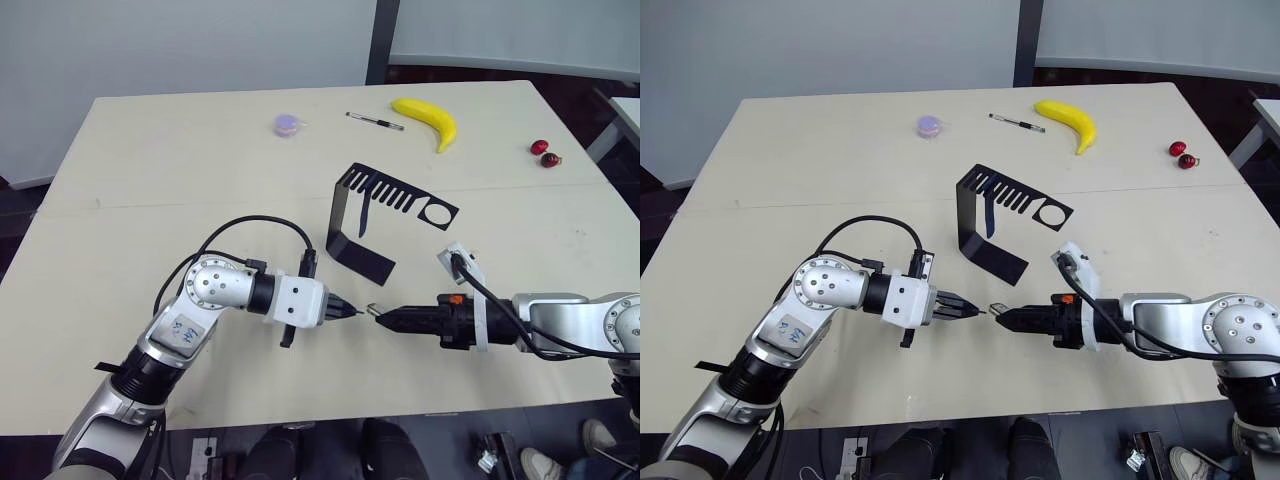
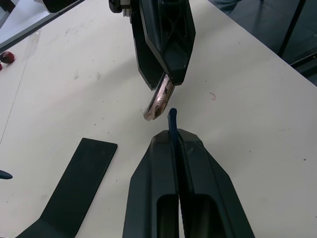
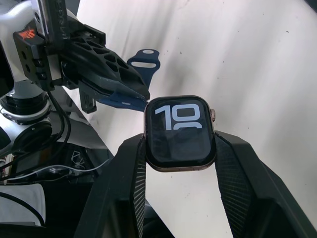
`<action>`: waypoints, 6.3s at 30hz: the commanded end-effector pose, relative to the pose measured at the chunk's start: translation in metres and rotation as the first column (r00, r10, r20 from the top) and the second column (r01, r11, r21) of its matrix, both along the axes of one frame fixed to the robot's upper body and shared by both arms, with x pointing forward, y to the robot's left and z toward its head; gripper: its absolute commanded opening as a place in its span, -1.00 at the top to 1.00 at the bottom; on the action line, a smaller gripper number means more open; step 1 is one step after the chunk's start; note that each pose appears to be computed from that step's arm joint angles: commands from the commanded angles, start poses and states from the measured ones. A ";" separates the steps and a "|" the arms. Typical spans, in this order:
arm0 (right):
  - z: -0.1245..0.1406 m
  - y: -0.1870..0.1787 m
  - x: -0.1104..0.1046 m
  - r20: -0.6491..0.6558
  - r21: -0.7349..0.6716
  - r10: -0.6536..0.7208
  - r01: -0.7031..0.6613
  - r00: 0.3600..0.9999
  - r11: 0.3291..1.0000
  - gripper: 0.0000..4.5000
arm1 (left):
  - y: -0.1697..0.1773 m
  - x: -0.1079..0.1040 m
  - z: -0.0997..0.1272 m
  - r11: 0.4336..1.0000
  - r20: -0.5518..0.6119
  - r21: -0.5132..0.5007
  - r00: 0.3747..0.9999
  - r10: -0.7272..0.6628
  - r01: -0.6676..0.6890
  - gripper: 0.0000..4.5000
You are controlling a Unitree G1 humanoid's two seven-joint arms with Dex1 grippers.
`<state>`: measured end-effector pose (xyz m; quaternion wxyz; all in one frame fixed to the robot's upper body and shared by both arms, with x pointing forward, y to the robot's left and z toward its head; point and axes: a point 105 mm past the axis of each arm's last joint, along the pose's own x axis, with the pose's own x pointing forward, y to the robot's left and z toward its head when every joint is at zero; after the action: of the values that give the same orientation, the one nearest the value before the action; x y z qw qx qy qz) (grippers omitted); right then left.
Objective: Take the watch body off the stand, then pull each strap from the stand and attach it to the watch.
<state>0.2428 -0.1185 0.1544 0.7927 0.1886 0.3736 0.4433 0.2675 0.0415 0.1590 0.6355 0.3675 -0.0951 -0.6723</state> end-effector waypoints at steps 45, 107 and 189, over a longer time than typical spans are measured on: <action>0.007 0.001 -0.005 0.046 -0.021 0.026 -0.025 0.999 0.999 0.34 | -0.007 0.001 0.010 0.999 0.029 -0.044 1.000 -0.007 0.009 1.00; 0.012 0.000 0.001 0.057 0.003 -0.001 0.001 0.998 1.000 0.34 | -0.009 -0.001 0.011 0.999 0.016 -0.046 1.000 -0.014 0.014 1.00; 0.031 0.022 -0.007 0.148 -0.002 0.132 -0.133 0.980 0.991 0.34 | -0.036 0.012 0.013 0.997 0.038 -0.075 0.999 -0.026 0.029 1.00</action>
<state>0.2562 -0.1205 0.1669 0.8237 0.1273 0.3478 0.4293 0.2865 0.0228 0.1598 0.6516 0.3581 -0.0988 -0.6614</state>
